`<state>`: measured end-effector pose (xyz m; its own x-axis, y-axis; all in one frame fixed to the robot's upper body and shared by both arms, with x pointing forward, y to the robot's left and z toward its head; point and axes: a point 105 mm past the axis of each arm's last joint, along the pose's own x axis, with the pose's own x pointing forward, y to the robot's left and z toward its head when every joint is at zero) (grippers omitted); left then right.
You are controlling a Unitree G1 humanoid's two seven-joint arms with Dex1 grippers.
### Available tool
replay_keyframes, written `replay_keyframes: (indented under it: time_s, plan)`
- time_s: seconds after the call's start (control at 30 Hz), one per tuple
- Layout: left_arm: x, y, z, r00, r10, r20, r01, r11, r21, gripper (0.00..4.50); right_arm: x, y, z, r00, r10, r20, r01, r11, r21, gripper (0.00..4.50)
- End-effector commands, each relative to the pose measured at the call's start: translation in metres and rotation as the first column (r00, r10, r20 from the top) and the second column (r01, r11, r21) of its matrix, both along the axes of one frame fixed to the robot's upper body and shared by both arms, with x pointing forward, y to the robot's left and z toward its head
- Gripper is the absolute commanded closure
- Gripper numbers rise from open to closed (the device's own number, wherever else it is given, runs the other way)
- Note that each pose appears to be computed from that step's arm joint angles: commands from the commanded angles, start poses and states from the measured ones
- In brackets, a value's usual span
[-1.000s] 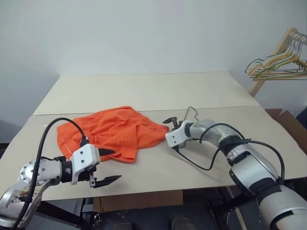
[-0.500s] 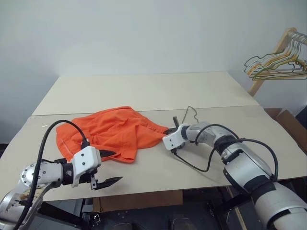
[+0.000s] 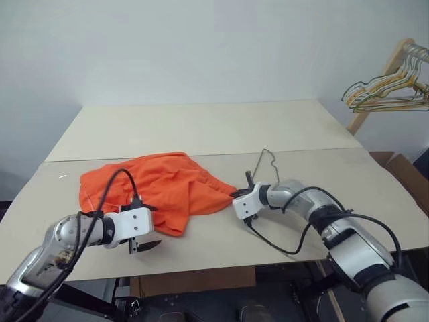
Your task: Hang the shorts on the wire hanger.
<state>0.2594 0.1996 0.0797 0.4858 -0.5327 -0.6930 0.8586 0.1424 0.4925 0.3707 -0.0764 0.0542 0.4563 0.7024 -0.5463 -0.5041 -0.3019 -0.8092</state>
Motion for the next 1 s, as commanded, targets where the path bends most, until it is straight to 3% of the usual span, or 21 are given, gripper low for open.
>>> replay_keyframes:
  time_s: [0.03,0.1,0.2,0.4,0.57,0.6,0.77,0.87,1.0]
  plan:
    - [0.016,0.004,-0.005,0.999,-0.008,0.041,0.005,0.998,0.068,0.00,0.001,0.006,0.019,0.999,-0.008,0.033,0.006,0.998,0.060,4.43]
    - [0.020,0.003,-0.009,1.000,-0.002,0.028,0.001,0.999,0.050,0.00,-0.002,0.007,0.019,1.000,-0.014,0.027,0.012,0.998,0.064,4.43]
    - [0.019,0.000,-0.014,1.000,-0.010,-0.017,0.010,1.000,0.025,0.63,-0.006,0.007,0.020,1.000,-0.022,0.017,0.021,0.997,0.071,4.50]
    - [0.013,-0.008,-0.010,0.998,-0.040,-0.044,0.035,0.994,-0.099,2.65,-0.008,0.007,0.020,0.999,-0.041,0.006,0.040,0.997,0.073,4.50]
    - [0.007,0.006,-0.012,0.997,-0.051,-0.061,0.048,0.997,-0.058,4.31,-0.009,0.008,0.020,0.999,-0.051,0.001,0.051,0.995,0.080,4.50]
    - [0.007,0.009,-0.012,0.997,-0.048,-0.063,0.044,0.998,-0.052,4.48,-0.009,0.008,0.020,0.999,-0.053,0.000,0.053,0.995,0.082,4.50]
    - [0.001,0.030,-0.008,0.997,-0.034,-0.067,0.033,0.999,-0.021,4.48,-0.006,0.008,0.021,0.998,-0.063,0.001,0.063,0.995,0.079,4.50]
    - [0.008,0.047,-0.010,1.000,0.031,-0.001,-0.031,0.999,0.015,4.48,-0.006,0.008,0.022,0.998,-0.065,0.003,0.065,0.995,0.081,4.50]
    - [0.008,0.056,-0.009,0.998,0.067,0.002,-0.066,0.995,-0.081,4.48,-0.007,0.011,0.022,0.998,-0.055,0.003,0.055,0.996,0.076,4.50]
